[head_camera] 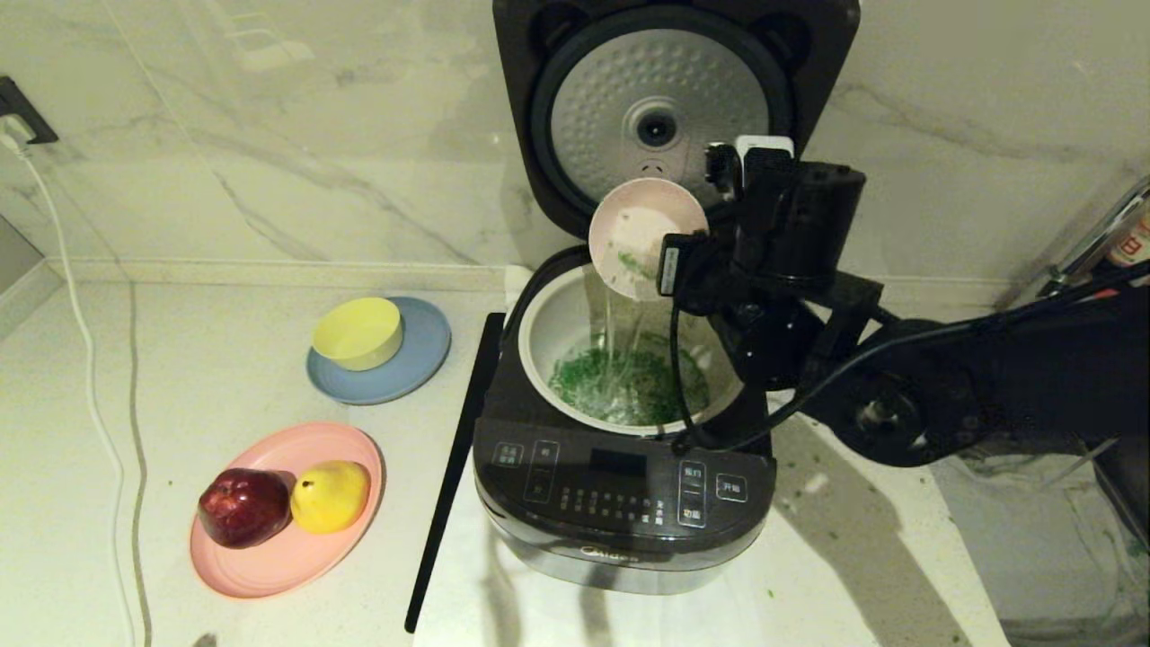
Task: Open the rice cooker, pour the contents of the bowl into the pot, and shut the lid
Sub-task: Pour the water from the bowl into the rice cooker
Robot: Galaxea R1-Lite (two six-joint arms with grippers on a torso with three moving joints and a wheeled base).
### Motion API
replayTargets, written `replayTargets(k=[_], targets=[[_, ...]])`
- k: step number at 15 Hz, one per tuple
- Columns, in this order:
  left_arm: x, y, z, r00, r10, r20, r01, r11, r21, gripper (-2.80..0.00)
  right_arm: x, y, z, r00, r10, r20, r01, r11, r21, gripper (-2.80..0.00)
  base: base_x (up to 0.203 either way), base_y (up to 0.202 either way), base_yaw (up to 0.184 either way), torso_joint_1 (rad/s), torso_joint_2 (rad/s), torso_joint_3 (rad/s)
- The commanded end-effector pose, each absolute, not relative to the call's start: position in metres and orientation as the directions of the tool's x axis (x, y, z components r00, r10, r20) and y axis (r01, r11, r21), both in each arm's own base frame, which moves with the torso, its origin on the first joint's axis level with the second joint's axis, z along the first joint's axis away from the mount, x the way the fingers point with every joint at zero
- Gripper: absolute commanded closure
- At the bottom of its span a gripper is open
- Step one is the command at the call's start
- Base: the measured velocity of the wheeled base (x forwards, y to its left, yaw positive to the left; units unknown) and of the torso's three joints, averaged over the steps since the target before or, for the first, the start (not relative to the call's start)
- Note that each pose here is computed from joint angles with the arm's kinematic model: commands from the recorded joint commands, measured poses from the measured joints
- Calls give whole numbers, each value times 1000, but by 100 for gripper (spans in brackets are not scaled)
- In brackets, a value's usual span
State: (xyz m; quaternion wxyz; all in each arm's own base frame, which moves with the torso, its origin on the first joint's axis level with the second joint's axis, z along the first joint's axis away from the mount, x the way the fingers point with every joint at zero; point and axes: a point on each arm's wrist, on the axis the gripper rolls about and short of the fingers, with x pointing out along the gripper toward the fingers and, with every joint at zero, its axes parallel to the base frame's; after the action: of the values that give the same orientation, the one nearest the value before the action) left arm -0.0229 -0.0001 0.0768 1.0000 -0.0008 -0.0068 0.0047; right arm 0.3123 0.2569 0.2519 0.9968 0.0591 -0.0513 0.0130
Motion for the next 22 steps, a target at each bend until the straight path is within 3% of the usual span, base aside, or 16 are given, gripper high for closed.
replayTargets(k=[1,9,16,22], targets=[[-22,0,74,1000,9,4,-9,1000,-2,0,318,258,242,931,-41,363,17,997,69,0,0,0,0,0,0,0],[-22,0,74,1000,11,5,-11,1000,-3,0,313,260,221,883,1,470,16,999,-32,0,0,0,0,0,0,0],[-22,0,74,1000,11,4,-11,1000,-2,0,291,273,191,919,84,385,-47,994,-103,0,0,0,0,0,0,0],[-22,0,74,1000,10,5,-10,1000,-2,0,289,272,195,917,81,391,-45,994,-98,0,0,0,0,0,0,0]])
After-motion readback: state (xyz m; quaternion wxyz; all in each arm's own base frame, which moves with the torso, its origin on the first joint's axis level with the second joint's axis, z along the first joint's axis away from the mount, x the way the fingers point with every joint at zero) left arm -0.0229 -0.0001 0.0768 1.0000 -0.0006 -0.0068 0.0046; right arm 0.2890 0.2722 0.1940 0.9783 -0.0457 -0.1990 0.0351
